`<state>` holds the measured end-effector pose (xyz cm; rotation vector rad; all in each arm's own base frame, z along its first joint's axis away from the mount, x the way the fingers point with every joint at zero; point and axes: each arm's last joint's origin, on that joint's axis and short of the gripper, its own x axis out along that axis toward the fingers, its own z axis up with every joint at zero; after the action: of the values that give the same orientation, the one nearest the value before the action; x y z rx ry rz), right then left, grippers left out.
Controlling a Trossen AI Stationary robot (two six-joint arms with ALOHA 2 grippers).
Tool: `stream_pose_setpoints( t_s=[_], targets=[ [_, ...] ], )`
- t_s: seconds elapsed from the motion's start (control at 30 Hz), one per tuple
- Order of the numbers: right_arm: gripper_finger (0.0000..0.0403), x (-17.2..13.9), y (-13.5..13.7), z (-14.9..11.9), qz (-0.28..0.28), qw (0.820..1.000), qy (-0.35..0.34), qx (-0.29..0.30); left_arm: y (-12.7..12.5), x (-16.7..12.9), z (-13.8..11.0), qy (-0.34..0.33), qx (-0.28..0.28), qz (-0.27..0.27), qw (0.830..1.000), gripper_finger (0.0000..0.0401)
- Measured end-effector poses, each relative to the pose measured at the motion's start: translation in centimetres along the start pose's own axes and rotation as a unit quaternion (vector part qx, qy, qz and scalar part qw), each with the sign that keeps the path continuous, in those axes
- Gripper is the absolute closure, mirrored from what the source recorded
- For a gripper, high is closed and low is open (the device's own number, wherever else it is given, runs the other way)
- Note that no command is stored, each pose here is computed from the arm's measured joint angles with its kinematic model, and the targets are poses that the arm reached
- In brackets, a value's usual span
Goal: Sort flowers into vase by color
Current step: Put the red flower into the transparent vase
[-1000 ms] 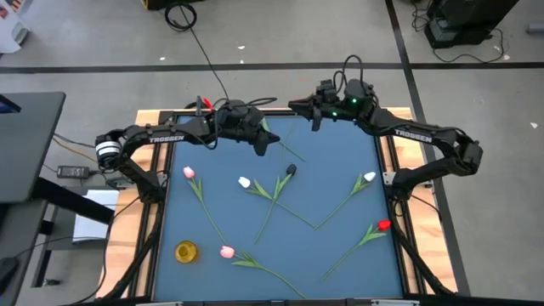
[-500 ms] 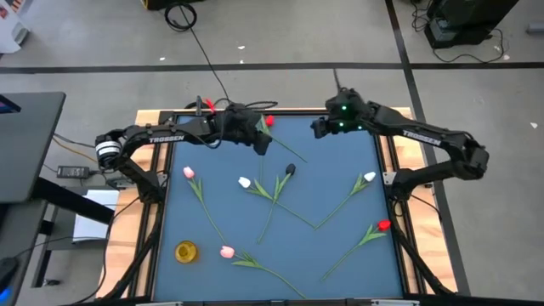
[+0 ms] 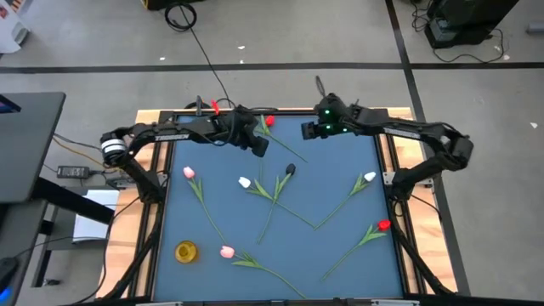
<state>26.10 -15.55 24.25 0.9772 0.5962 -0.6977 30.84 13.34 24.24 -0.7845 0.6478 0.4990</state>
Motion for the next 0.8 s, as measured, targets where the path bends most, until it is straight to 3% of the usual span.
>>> stream_pose_setpoints(
  t_s=[0.2, 0.43, 0.57, 0.8],
  targets=[
    [0.0282, 4.5, 0.5, -0.5, 0.048, 0.998, 0.031, 0.021, 0.0, -2.0, -0.3, 0.004, 0.018, 0.030, 0.999, 0.0225],
    [0.0282, 5.6, 1.2, -1.7, 0.050, 0.997, 0.048, 0.017, 0.1, -2.1, -0.6, 0.013, 0.024, 0.044, 0.999, 0.0225],
    [0.0282, 4.4, 1.3, -1.7, 0.029, 0.999, 0.035, 0.015, 0.4, 0.1, -0.8, 0.018, 0.032, 0.061, 0.997, 0.0225],
    [0.0282, 1.4, 0.6, -1.9, -0.035, 0.999, 0.035, -0.014, 2.3, 6.8, -1.1, -0.007, 0.025, 0.076, 0.997, 0.0225]
  ],
)
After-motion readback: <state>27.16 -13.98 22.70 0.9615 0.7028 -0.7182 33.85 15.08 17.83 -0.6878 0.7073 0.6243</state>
